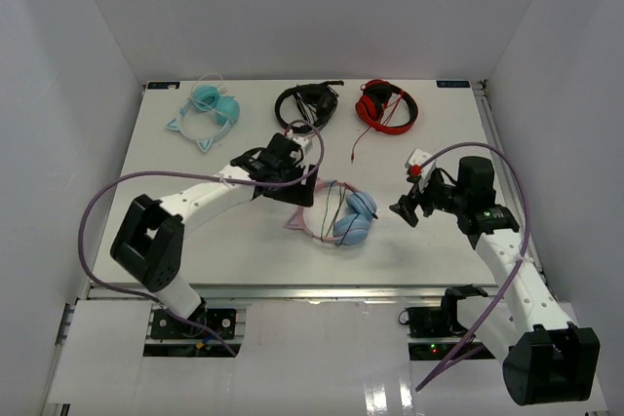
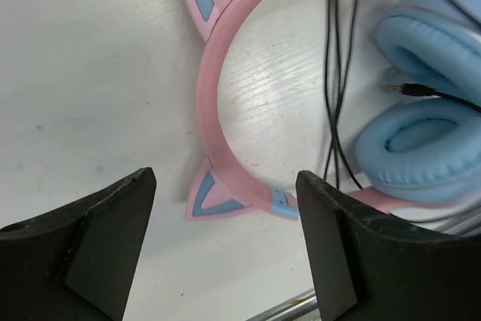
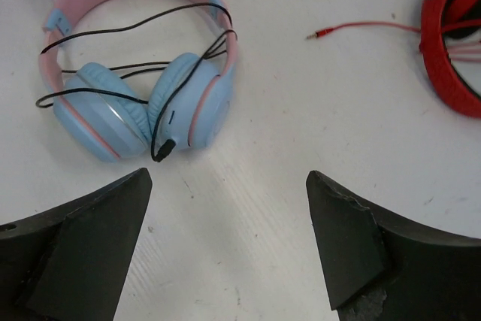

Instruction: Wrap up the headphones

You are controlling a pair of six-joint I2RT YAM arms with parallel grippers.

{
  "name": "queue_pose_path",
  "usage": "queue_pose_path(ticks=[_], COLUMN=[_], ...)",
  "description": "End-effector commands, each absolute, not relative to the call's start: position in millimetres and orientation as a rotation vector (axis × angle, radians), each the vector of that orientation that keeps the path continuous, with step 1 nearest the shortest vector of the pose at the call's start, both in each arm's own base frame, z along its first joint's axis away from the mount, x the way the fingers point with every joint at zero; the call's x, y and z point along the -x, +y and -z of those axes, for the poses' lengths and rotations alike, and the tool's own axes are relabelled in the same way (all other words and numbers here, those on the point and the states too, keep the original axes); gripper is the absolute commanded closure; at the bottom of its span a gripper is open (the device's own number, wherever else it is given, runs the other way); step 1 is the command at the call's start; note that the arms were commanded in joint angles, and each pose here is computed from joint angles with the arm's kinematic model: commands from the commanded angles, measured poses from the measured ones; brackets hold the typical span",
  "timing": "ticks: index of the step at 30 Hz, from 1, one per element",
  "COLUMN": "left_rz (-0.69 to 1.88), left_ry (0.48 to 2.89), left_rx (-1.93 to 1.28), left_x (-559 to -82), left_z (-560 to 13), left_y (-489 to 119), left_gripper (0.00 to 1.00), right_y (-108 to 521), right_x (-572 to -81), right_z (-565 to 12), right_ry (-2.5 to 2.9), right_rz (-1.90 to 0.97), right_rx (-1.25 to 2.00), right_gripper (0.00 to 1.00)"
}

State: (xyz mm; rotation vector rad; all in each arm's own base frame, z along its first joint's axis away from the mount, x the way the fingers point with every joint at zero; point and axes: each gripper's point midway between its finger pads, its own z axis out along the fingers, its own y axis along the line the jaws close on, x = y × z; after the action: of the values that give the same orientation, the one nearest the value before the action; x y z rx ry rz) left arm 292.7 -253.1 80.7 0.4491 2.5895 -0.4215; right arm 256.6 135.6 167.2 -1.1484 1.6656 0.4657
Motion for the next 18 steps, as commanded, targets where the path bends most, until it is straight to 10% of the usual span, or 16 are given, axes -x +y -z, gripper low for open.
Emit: queue_pose_path(ticks=[1, 18], left_rz=[0.496, 0.652], left_ry=[2.347, 1.850], left_rx=[-0.464, -0.537], left_x=[-292, -223], left_z=[-153, -202], left_y=[-247, -201], left_gripper=[0.12, 0.02], right_y=[113, 52], right_x=[-282, -318], right_z=[-186, -180], right_ry=[1.839, 1.955], right_rz=[-0.474, -0.217], right_rx=[0.795, 0.279], right_gripper=[0.10, 0.10])
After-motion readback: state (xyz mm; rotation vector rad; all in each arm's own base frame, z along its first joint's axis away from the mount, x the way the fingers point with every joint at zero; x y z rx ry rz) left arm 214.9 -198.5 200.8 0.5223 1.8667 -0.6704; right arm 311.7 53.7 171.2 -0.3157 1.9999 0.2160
